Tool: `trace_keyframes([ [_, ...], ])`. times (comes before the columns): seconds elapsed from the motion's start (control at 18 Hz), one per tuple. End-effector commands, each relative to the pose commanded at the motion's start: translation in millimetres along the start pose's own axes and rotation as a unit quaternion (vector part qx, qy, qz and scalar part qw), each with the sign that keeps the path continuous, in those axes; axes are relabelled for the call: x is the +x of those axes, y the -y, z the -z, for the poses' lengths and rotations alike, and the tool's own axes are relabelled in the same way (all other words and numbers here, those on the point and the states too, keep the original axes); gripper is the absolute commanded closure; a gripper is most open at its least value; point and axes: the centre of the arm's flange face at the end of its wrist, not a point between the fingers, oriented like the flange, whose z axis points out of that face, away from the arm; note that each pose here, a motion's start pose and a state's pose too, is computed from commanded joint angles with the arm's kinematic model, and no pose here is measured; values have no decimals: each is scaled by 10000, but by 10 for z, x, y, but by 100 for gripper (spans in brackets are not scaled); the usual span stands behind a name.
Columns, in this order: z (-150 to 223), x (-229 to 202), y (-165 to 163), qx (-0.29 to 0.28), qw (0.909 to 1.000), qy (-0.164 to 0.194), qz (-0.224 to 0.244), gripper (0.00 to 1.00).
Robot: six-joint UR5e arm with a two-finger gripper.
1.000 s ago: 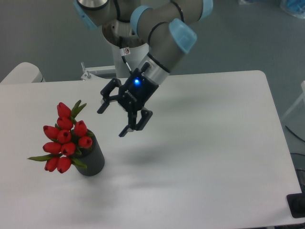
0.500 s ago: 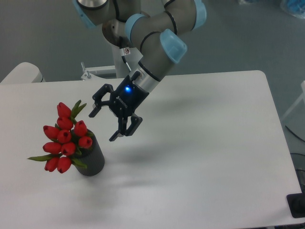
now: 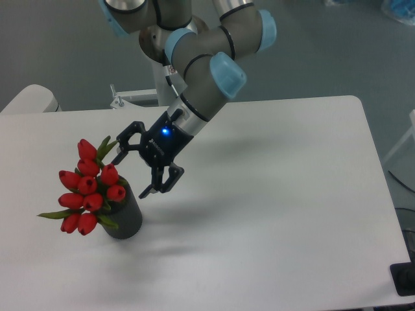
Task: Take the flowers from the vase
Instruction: 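Lower the open gripper around the tulip stems above the vase rim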
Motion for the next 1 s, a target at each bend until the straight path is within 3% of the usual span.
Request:
trace_keyframes([
  [1.0, -398, 167, 129, -59, 9991, -334, -268, 0],
])
